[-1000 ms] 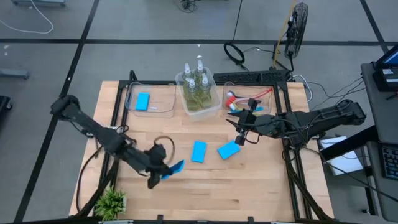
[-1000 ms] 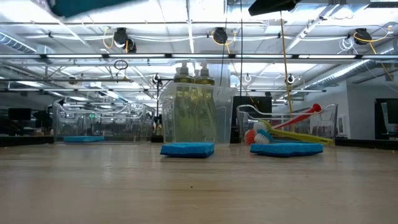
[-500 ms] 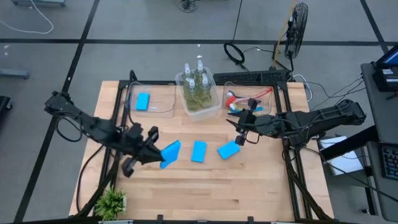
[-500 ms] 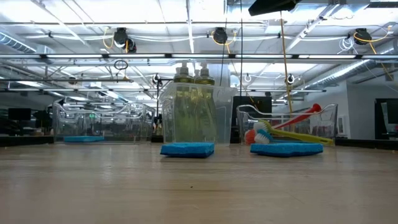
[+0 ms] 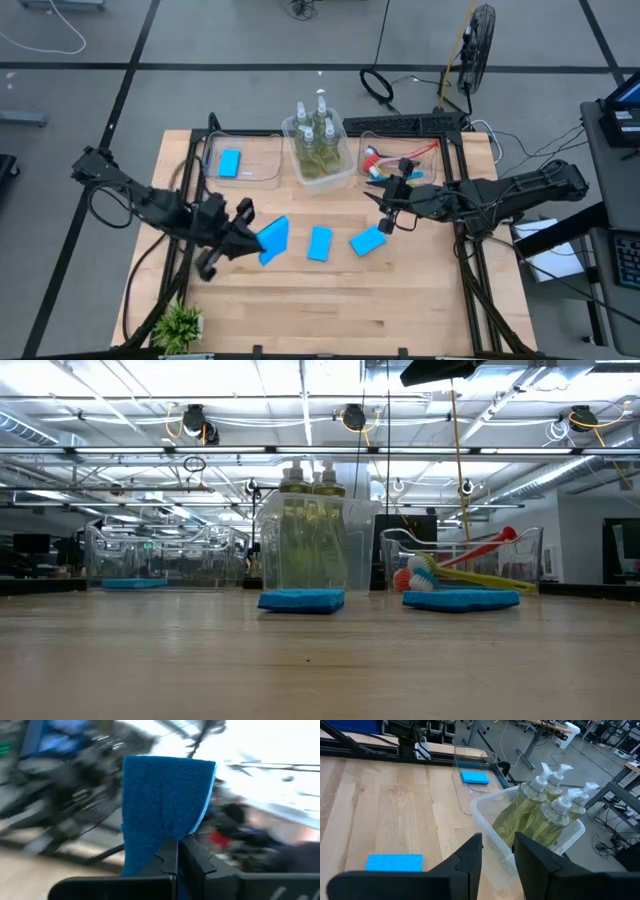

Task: Pick & Place Kitchen Sink Supplies
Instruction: Put the blue sponge into the left transparent bin

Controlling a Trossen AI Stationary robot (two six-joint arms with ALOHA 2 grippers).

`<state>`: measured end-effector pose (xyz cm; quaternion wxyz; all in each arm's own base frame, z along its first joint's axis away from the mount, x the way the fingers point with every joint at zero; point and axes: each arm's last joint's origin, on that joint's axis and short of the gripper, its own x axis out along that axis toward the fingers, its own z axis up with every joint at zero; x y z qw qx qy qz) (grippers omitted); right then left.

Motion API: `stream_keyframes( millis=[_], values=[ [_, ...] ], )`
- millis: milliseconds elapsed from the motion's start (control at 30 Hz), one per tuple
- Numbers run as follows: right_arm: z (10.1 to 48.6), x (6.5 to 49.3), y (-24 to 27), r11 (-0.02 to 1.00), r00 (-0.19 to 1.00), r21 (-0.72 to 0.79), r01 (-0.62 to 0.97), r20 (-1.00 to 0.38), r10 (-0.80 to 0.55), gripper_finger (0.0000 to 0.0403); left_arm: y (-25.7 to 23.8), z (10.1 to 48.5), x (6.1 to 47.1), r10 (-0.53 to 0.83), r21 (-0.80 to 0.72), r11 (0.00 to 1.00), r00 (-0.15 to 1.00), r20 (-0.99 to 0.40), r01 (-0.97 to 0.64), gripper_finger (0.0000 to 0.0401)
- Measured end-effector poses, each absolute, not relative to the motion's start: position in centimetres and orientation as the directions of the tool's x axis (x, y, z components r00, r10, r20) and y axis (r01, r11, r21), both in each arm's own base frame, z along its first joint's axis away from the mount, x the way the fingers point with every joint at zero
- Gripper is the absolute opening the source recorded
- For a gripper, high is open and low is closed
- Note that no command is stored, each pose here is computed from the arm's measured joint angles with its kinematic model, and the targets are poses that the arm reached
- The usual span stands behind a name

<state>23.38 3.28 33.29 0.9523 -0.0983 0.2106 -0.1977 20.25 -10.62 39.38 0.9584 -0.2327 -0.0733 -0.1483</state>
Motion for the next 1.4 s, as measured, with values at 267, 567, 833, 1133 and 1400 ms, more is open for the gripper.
stream_keyframes(
  millis=[267,567,833,1133,1400],
  values=[
    [33.3,23.4,3.3,0.902,0.833,-0.271,0.335,-0.363,-0.418,0.01,-9.2,35.8,20.0,0.169,-0.508,0.833,0.975,-0.147,-0.221,0.0004],
    [33.3,23.4,3.3,0.902,0.833,-0.272,0.335,-0.363,-0.418,0.01,-4.5,34.1,16.1,0.567,-0.458,0.618,0.766,-0.302,-0.639,0.0004],
    [33.3,23.4,3.3,0.901,0.833,-0.282,0.33,-0.363,-0.418,0.01,0.6,33.0,14.6,0.755,-0.333,0.395,0.509,-0.413,-0.856,0.0004],
    [33.3,23.4,3.2,0.9,0.832,-0.282,0.332,-0.363,-0.421,0.01,6.7,31.2,15.1,0.735,-0.158,0.226,0.275,-0.62,-0.961,0.0004],
    [33.3,23.4,3.2,0.9,0.831,-0.282,0.332,-0.363,-0.421,0.01,13.1,29.8,15.4,0.618,-0.163,0.274,0.304,-0.725,-0.948,0.0004]
  ],
)
